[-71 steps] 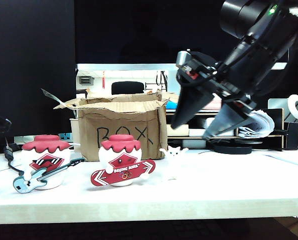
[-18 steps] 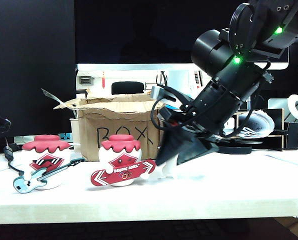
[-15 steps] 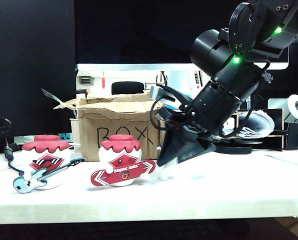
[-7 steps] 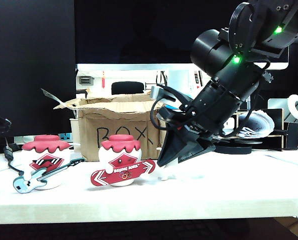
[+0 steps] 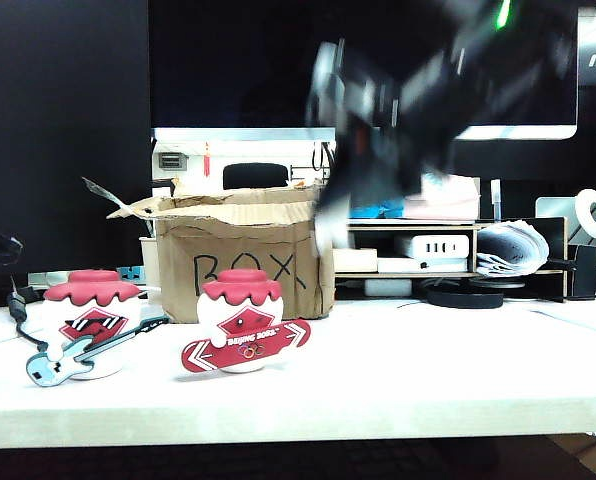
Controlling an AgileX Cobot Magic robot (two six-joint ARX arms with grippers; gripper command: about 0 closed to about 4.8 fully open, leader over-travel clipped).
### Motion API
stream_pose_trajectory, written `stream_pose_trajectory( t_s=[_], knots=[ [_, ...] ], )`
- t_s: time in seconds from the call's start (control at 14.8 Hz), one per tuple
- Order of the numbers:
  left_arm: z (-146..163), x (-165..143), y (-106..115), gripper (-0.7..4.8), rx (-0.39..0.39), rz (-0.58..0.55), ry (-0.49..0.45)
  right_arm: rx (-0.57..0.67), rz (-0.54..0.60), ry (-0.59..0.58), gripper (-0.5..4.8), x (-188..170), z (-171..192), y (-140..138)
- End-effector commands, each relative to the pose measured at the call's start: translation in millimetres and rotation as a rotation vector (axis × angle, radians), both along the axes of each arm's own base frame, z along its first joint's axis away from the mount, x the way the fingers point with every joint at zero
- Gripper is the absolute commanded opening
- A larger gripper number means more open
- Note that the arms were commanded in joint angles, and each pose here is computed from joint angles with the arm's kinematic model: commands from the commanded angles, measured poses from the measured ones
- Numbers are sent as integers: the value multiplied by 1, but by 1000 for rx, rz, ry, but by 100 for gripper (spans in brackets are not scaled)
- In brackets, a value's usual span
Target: Put the doll that is least similar in size compared to the others into the paper box.
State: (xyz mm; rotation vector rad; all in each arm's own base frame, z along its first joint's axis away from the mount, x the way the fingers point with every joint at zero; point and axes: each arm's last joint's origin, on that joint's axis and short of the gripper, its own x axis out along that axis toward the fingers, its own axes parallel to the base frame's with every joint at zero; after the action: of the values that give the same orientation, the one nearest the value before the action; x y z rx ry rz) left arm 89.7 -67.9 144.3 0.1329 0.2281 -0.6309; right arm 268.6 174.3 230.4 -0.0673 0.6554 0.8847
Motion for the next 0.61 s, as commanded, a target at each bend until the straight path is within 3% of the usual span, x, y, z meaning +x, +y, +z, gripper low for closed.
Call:
stream_pose_trajectory(
  t_s=[0.07,0.34,0.61],
  knots=[
    [1,0,0,-5,-9,-3,-10,120,-3,-160,40,-7,37,-3],
    [1,0,0,-5,-9,-1,-10,224,-21,-305,40,10,77,10],
    [1,4,4,-5,-8,47,-10,239,-39,-346,41,53,94,37]
  ],
)
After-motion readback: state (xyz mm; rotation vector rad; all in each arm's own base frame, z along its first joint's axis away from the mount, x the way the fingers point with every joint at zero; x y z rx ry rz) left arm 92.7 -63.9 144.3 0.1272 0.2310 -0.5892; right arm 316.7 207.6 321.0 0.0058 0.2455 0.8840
